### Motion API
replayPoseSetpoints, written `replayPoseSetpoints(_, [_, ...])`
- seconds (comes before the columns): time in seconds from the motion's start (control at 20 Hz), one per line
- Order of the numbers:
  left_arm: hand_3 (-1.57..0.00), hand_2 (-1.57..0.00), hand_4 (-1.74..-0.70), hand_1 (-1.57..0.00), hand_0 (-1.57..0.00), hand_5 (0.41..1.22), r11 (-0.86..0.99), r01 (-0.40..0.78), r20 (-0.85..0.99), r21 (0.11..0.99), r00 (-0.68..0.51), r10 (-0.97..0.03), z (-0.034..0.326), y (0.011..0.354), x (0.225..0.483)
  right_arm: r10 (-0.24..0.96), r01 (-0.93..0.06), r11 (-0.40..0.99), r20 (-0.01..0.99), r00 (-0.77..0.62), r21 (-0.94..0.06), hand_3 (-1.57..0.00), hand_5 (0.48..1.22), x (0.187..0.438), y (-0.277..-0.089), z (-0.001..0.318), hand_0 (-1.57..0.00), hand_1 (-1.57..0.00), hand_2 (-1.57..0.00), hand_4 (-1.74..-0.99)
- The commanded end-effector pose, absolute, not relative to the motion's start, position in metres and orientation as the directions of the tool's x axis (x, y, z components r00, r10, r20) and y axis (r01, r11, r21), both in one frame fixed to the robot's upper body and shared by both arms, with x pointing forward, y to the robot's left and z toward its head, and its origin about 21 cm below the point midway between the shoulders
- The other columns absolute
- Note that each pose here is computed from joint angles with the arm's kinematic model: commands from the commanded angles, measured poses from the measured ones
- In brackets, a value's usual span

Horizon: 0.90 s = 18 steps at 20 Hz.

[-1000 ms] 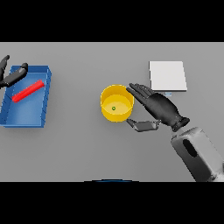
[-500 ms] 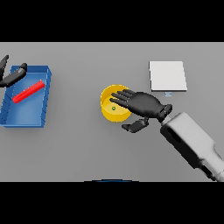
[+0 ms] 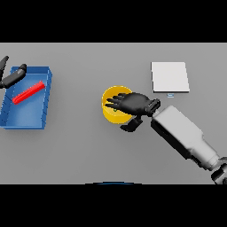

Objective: Pick up the red beaker and tilt it to pour out 1 green nut into yellow bowl. Pick up the yellow bowl and place it on the metallic measuring scale.

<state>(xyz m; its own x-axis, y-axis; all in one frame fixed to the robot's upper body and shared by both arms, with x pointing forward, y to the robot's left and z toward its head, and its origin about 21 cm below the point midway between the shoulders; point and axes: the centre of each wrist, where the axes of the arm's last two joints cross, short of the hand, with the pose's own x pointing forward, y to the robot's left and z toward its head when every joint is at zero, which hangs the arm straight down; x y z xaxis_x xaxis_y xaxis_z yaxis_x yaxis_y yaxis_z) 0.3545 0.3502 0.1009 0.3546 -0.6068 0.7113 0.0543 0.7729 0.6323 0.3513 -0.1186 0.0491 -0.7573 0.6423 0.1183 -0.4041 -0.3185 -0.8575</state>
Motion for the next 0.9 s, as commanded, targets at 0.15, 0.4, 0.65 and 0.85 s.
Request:
replayPoseSetpoints(0.15, [0.0,0.0,-0.79,0.0,0.0,0.711,0.759,0.055,0.694,0.648,0.366,-0.62,0.1051,0.3548,0.3548,0.651,-0.422,-0.339,0.114,-0.75,-0.841,-0.02,0.708,0.3523,-0.1161,0.0449,0.0,0.0,0.0,-1.195])
replayPoseSetpoints(0.4, [0.0,0.0,-0.79,0.0,0.0,0.71,0.759,0.06,0.695,0.649,0.36,-0.622,0.1019,0.3511,0.3569,0.645,-0.412,-0.341,0.109,-0.756,-0.845,-0.32,0.957,0.3552,-0.1124,0.0439,-0.45,-0.41,-0.35,-1.363])
replayPoseSetpoints(0.65, [0.0,0.0,-0.79,0.0,0.0,0.709,0.762,0.059,0.701,0.645,0.351,-0.62,0.1037,0.3544,0.356,0.633,-0.419,-0.345,0.121,-0.765,-0.84,-0.97,1.135,0.3542,-0.1156,0.0459,-1.21,-1.19,-1.13,-1.611])
replayPoseSetpoints(0.85, [0.0,0.0,-0.78,0.0,0.0,0.71,0.759,0.061,0.696,0.649,0.356,-0.624,0.1041,0.3523,0.3579,0.647,-0.443,-0.348,0.131,-0.751,-0.826,-1.13,1.186,0.3534,-0.116,0.0499,-1.42,-1.41,-1.32,-1.688])
